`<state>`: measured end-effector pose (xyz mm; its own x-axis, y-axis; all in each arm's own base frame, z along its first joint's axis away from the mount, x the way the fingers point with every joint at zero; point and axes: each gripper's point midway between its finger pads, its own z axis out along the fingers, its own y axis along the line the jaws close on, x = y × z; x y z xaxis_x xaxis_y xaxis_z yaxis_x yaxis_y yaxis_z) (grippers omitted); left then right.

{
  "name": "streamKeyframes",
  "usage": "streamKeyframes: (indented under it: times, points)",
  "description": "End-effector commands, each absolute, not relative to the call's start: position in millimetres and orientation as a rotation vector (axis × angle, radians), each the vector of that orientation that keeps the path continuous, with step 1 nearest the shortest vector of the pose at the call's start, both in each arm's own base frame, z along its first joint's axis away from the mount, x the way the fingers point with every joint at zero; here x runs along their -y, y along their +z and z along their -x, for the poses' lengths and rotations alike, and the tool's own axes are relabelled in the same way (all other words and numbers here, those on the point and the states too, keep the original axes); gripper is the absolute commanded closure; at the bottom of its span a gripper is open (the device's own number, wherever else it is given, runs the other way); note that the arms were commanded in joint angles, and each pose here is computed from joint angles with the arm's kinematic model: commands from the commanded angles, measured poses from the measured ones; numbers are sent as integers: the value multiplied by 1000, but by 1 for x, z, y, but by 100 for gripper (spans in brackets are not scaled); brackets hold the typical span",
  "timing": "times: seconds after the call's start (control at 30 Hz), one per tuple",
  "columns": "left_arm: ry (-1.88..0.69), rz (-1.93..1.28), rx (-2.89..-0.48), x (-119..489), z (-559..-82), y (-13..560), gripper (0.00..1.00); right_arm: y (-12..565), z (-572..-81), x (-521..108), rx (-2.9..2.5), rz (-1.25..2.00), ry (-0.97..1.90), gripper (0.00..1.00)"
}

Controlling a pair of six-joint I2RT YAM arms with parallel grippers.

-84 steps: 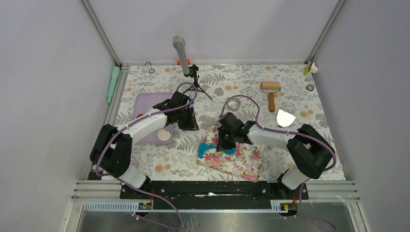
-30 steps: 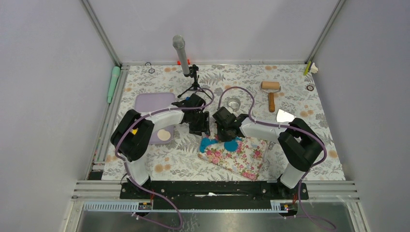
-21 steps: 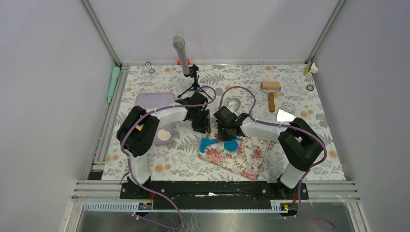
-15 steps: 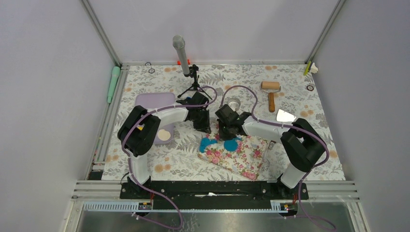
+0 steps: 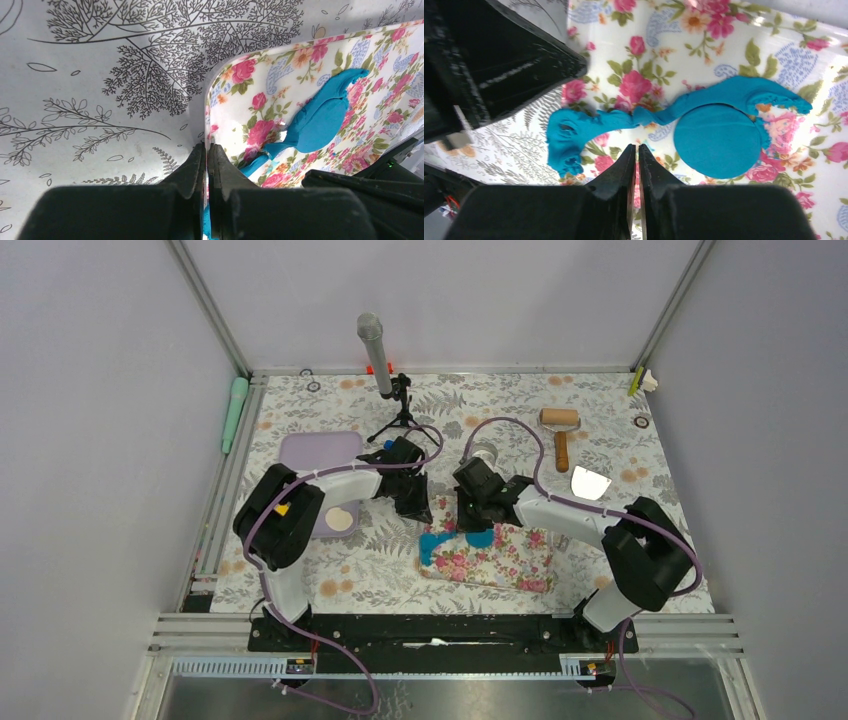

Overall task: Roll out the dumpling wrappers from the dough
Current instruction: Remove the dumpling mold from the work surface.

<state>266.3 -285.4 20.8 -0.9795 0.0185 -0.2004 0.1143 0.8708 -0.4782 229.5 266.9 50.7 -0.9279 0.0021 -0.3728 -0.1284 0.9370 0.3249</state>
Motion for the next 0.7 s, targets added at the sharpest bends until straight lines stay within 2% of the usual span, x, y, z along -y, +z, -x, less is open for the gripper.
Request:
streamKeyframes:
  times: [0.0,0.43,0.67]
  points:
    - [-674,-131,-2910,270,-252,13,100,46,-227,-256,-2734,64,439,88]
    - [-678,-142,-2913,268,-249,11,100,19,-225,-268,-2792,80,471,89]
    - [-671,-148,-2906,267,-248,14,100,14,-244,-256,-2764,60,329,90]
